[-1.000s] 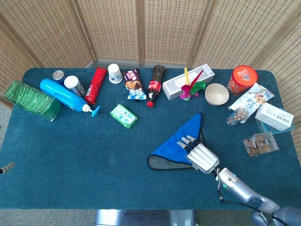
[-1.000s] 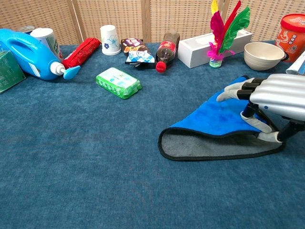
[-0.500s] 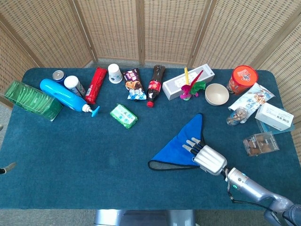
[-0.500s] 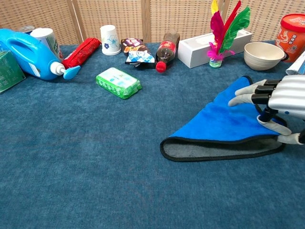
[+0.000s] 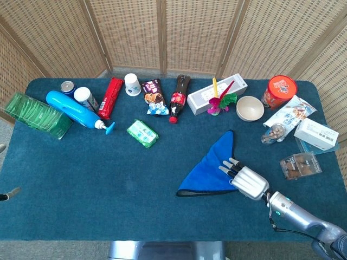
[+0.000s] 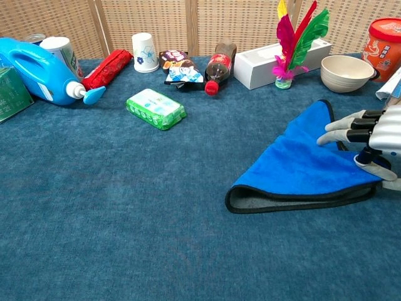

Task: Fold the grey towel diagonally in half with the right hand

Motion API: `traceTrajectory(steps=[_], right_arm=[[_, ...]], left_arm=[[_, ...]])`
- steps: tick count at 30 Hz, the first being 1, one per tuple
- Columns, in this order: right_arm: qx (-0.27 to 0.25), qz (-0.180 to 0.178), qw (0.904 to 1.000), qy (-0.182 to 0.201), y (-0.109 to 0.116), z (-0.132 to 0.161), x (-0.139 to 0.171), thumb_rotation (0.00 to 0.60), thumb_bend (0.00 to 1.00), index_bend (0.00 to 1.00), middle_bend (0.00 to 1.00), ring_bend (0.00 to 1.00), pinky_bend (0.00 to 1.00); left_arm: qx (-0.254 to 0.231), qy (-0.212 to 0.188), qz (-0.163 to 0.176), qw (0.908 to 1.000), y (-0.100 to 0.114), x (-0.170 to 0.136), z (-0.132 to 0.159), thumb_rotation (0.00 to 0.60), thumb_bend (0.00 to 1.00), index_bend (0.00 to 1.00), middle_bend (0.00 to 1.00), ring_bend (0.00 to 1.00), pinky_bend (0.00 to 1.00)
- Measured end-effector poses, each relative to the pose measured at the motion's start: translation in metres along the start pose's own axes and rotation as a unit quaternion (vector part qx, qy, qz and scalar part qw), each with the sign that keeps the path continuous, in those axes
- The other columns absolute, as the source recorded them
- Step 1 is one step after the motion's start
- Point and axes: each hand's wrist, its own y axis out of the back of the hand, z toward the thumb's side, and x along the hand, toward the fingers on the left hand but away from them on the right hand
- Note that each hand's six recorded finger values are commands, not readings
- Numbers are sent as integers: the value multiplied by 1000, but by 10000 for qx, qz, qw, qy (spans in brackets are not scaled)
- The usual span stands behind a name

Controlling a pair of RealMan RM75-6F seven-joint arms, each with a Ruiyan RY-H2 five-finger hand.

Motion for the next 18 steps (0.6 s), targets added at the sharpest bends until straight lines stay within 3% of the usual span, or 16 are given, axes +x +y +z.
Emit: traceTrajectory(steps=[4,8,12,16,18], right_arm=[[115,13,9999,-102,-2,-6,1,600,338,218,40,0,177],[172,64,9997,-171,-2,-11,4,600,432,98,15,0,176],[245,110,9995,-193,-1,-14,6,600,514,67,0,0,176],[255,285,9990,-212,-3,-16,11,599,527,46,0,0,176],[242,387,9987,-226,-4,-16,14,548,529,26,0,0,176]], left_arm=[[-5,-18,-13,10000,-1,0,1,600,190,0,0,0,0],[-19,-10,-2,10000,0,0,0,600,190,0,0,0,0],[-27,-22,-9,10000,0,0,1,600,190,0,0,0,0],[-36,-42,-18,10000,0,-1,1,600,190,0,0,0,0],[-36,-44,-17,10000,0,-1,1,600,190,0,0,0,0]])
